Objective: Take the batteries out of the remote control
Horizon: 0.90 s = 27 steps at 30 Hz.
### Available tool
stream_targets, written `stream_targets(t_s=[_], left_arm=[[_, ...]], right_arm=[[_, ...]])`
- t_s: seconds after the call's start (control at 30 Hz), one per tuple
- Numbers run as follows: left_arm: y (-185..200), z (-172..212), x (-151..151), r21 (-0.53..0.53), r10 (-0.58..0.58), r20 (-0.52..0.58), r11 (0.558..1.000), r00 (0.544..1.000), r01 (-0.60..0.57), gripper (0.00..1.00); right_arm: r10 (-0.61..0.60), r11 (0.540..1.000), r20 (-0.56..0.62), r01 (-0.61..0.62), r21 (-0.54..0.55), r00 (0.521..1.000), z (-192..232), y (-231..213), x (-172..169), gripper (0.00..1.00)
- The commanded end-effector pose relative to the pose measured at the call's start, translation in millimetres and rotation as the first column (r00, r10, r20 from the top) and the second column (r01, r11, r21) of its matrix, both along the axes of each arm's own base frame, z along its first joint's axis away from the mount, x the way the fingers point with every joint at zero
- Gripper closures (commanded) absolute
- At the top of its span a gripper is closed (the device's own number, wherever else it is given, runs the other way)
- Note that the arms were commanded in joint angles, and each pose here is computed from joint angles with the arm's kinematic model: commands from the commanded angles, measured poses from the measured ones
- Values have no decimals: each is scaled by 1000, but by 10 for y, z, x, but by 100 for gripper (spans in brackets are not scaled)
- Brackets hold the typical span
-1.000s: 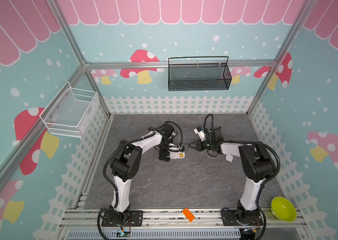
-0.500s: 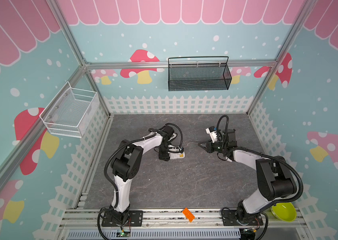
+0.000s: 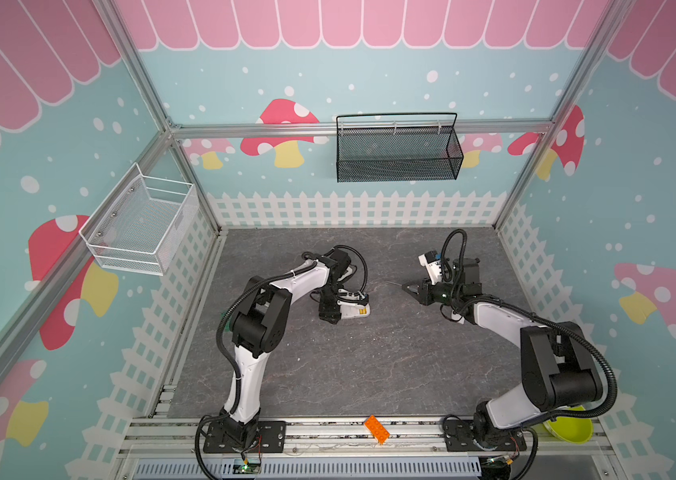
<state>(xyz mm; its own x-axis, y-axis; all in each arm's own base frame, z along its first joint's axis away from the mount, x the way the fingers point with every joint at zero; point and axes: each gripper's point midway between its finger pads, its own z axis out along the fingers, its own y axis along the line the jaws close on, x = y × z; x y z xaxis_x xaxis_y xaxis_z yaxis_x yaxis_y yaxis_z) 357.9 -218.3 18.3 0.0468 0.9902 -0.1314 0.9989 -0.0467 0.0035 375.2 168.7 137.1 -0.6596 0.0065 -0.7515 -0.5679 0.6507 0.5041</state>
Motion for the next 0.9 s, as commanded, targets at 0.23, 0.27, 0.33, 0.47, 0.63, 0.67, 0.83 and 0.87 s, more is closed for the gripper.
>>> stream_targets(t_s=[0.23, 0.27, 0.33, 0.47, 0.63, 0.67, 0.83, 0.87], left_arm=[[-101, -16, 17, 7, 9, 12, 1000, 1000, -9, 63], [-139, 71, 85, -9, 7, 60, 1000, 998, -6, 63], [-220, 249, 220, -44, 0, 173, 999, 985, 7, 63], [-422, 728, 527, -150, 17, 468, 987, 883, 61, 62], [-488, 1040, 658, -202, 47, 714, 969, 698, 142, 70], [-472, 1014, 640, -200, 48, 752, 967, 658, 159, 77], [-525, 980, 564, -176, 57, 925, 940, 375, 291, 100], [-533, 959, 558, -160, 57, 946, 938, 319, 306, 100]], right_arm=[[26, 1000, 30, -25, -3, 999, 71, -7, -74, 100], [25, 1000, 32, -25, -4, 999, 76, -9, -78, 100], [25, 1000, 34, -25, -8, 999, 78, -9, -81, 100], [21, 1000, 32, -21, -15, 999, 73, -20, -77, 100], [11, 1000, 22, -11, -18, 1000, 35, -31, -69, 100], [12, 1000, 22, -11, -19, 1000, 32, -26, -75, 100], [6, 999, 18, -5, -35, 1000, -30, -40, -76, 100], [9, 999, 13, -8, -36, 1000, -50, -33, -80, 100]])
